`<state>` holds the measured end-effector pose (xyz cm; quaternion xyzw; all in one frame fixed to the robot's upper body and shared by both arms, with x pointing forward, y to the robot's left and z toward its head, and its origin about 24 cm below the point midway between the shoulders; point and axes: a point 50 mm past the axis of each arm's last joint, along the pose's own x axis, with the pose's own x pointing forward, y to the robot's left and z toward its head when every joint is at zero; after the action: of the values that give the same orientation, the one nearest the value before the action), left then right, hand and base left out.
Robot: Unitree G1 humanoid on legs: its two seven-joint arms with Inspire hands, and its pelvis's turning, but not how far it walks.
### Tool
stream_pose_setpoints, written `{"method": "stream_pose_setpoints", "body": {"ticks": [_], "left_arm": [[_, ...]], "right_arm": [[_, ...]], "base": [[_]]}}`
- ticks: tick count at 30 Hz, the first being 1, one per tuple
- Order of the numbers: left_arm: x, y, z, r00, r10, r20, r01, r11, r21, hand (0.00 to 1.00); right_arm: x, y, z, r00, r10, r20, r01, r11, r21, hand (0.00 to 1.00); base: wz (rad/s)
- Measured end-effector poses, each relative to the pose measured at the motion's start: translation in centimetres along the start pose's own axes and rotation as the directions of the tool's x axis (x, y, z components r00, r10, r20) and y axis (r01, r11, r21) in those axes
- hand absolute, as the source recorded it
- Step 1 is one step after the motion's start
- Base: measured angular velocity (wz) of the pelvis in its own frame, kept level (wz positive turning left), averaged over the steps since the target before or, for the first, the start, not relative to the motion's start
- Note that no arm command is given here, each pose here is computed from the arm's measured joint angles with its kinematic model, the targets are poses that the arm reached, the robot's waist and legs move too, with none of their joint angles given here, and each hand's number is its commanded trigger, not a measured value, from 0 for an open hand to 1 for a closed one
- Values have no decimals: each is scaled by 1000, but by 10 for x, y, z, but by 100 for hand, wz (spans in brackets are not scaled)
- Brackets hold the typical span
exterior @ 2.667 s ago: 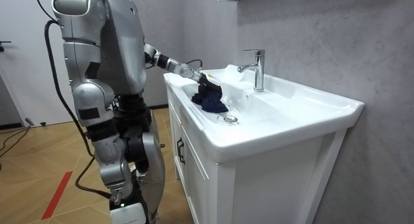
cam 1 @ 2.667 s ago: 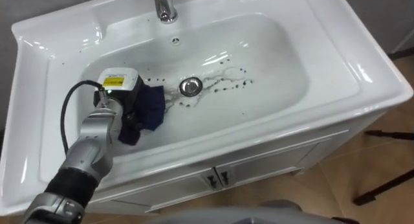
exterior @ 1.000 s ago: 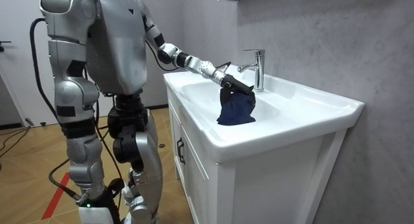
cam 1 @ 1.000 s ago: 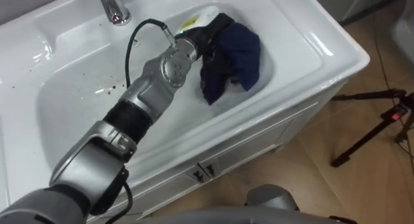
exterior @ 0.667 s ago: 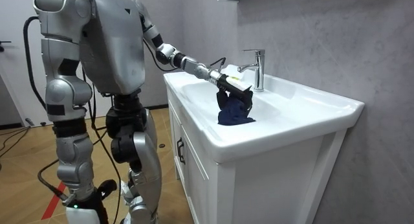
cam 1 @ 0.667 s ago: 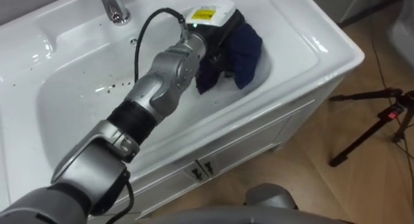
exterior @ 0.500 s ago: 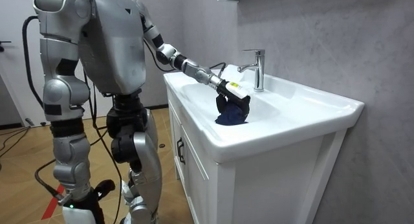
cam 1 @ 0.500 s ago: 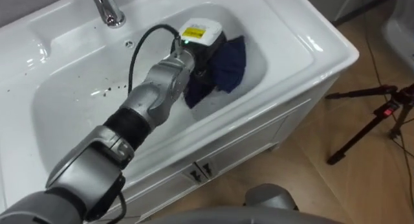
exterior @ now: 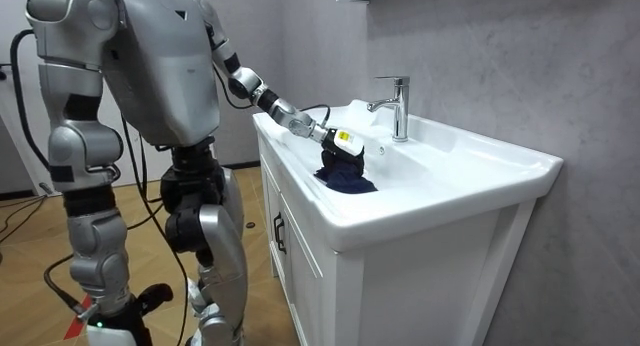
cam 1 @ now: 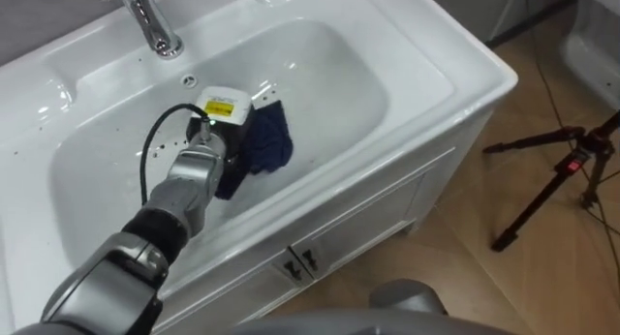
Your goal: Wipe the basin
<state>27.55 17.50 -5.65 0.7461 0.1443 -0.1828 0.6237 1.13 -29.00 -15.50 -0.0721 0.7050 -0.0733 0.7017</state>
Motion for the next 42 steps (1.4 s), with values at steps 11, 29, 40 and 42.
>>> {"method": "stream_pose_setpoints", "body": {"ticks": [11, 29, 40, 42], "left_arm": [[6, 2, -32, 992, 8, -122, 1, 997, 71, 100], [-43, -42, -114, 934, 92, -346, -37, 986, 163, 100], [-48, -50, -106, 936, 115, -334, -65, 986, 156, 100], [-47, -47, -105, 934, 125, -334, -76, 985, 157, 100]], "right_arm": [[-1, 1, 19, 999, -34, 27, 34, 999, -11, 0], [-3, -15, 7, 989, -143, -38, 142, 990, -21, 0], [-3, -8, 31, 991, -132, 9, 132, 991, 0, 0], [-3, -8, 32, 992, -125, 11, 125, 992, 1, 0]], "base": [[-4], [-2], [8], [10]]}}
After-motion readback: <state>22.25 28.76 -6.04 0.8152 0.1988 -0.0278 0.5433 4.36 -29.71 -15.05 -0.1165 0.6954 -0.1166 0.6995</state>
